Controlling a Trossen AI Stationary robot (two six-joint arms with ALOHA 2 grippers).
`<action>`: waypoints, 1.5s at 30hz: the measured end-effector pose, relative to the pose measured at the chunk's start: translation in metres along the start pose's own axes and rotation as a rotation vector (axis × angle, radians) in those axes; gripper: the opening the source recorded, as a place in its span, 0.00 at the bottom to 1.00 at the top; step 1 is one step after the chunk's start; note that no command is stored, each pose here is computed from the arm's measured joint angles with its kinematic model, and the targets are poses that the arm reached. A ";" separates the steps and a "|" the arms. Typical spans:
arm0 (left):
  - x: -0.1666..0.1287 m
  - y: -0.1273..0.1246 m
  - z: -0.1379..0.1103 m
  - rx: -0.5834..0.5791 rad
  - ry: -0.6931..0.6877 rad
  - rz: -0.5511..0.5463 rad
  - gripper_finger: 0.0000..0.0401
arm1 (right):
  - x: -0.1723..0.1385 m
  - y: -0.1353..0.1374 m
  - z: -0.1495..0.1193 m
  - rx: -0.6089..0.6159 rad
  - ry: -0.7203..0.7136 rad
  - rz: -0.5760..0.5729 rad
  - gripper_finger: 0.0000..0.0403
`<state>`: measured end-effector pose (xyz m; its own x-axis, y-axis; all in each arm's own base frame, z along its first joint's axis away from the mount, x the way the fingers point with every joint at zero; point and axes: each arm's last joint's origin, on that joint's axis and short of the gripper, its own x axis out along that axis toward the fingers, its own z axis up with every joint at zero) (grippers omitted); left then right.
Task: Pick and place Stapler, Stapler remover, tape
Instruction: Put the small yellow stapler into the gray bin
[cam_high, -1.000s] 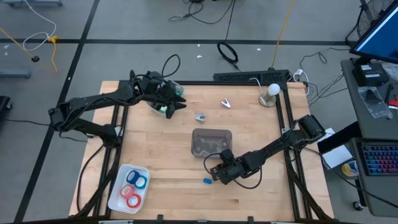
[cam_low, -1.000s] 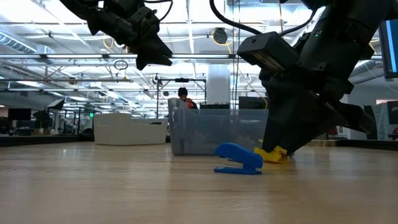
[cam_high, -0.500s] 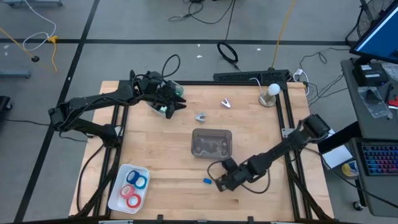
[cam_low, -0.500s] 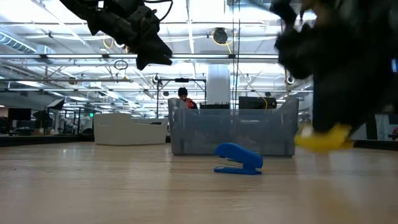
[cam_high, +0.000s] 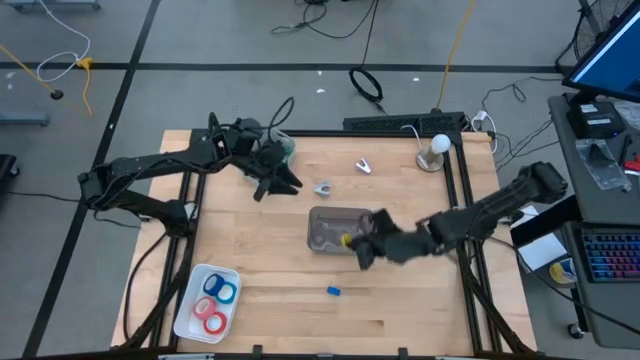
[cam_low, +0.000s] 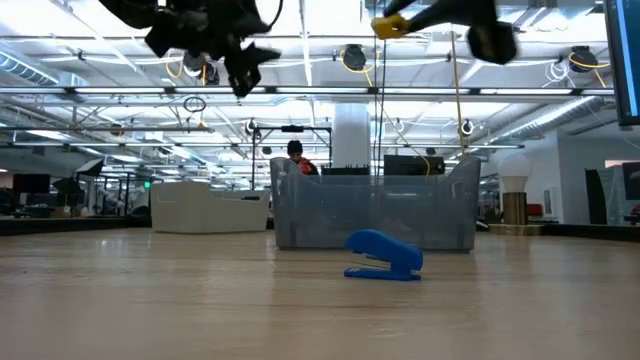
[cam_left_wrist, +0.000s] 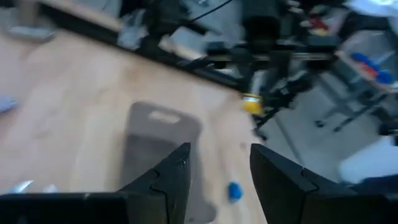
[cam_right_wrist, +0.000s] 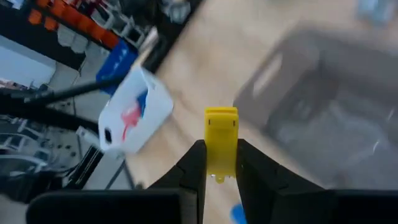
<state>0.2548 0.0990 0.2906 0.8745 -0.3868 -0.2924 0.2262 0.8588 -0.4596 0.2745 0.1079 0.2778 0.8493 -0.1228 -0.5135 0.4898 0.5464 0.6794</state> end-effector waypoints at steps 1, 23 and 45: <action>0.002 -0.003 0.002 0.009 -0.013 -0.025 0.41 | -0.001 -0.001 0.010 -0.031 -0.024 0.003 0.14; 0.026 -0.035 0.031 0.051 -0.352 0.028 0.41 | 0.007 -0.009 0.128 -0.427 -0.304 0.349 0.14; 0.052 -0.039 0.032 0.033 -0.447 -0.054 0.41 | 0.006 -0.012 0.137 -0.481 -0.333 0.375 0.14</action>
<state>0.3051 0.0558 0.3202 0.9589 -0.2546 0.1253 0.2837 0.8545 -0.4352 0.3011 -0.0126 0.3384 0.9970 -0.0598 -0.0487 0.0750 0.8988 0.4318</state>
